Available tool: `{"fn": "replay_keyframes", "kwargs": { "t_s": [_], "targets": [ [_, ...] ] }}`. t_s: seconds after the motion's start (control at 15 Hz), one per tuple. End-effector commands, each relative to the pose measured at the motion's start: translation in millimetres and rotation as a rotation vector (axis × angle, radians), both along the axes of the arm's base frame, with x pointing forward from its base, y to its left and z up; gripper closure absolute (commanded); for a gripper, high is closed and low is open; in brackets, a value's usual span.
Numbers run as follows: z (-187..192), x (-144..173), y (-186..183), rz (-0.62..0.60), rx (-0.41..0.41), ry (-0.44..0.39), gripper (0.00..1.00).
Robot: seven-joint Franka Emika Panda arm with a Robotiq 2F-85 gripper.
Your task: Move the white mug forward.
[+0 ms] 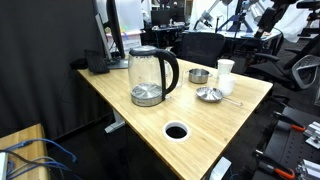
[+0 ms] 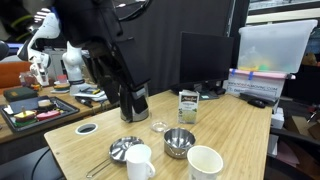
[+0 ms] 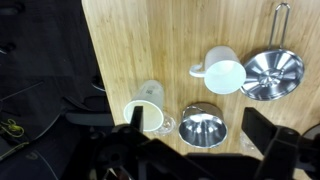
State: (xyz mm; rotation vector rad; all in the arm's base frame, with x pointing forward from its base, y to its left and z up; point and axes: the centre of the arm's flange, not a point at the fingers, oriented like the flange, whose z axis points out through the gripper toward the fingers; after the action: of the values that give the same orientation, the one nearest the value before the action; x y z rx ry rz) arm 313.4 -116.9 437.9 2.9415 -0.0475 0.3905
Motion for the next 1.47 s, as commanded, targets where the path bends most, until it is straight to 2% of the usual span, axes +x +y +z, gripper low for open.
{"fn": "replay_keyframes", "kwargs": {
  "t_s": [0.0,0.2,0.27,0.73,1.2,1.4],
  "targets": [
    [-1.9,17.2,26.4,0.043,0.015,-0.006,0.0],
    [-4.8,32.2,42.1,0.045,0.008,-0.036,0.0],
    [0.5,19.0,40.8,0.055,0.005,-0.019,0.0],
    [-2.6,26.3,43.1,0.053,0.004,-0.022,0.0],
    [-41.9,52.5,28.5,-0.179,0.051,-0.007,0.0],
    [-59.3,57.6,26.6,-0.216,0.032,0.005,0.0]
  ]
}}
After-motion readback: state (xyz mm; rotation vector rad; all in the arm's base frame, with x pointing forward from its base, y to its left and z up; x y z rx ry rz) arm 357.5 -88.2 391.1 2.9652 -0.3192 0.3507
